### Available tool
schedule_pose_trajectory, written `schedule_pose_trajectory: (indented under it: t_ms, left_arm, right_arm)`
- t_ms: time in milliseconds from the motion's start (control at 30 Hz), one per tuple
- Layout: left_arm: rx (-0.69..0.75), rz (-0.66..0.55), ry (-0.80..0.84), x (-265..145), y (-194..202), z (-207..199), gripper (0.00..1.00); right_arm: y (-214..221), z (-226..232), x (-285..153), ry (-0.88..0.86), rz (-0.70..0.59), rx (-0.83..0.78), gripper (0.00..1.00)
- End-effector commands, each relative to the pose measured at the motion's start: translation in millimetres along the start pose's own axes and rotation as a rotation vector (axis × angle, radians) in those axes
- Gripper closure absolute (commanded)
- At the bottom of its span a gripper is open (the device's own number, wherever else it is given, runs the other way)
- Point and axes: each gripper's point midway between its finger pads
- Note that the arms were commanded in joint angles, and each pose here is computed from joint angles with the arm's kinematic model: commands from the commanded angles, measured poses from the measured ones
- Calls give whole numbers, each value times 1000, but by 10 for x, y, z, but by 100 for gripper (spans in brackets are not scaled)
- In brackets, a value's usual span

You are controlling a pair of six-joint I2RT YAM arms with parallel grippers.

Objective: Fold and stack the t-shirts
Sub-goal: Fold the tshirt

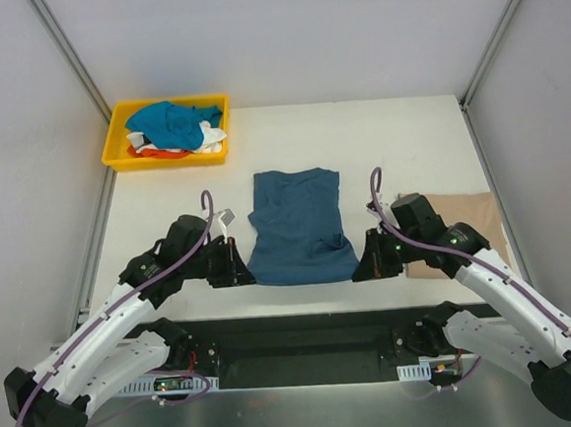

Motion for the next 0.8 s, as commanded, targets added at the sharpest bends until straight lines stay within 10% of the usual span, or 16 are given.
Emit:
schedule_pose_trajectory:
  t_ms: [0, 333, 767]
  left_arm:
    - [31, -81, 6, -214, -127, -169, 100]
    - [37, -474, -195, -281, -1164, -215, 100]
    - [3, -498, -288, 11, -2023, -244, 100]
  right_arm:
    - [-150, 121, -273, 9, -25, -73, 99]
    - [-1083, -48, -303, 82, -171, -120, 99]
    - [-1935, -545, -230, 143, -217, -40, 99]
Point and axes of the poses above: each gripper's point midway between its finger pads, its own x axis out along the fingers, its own z axis along the line the jaws close on, y = z × x, and after that the axes turned 14 degrees about -x, right-handed
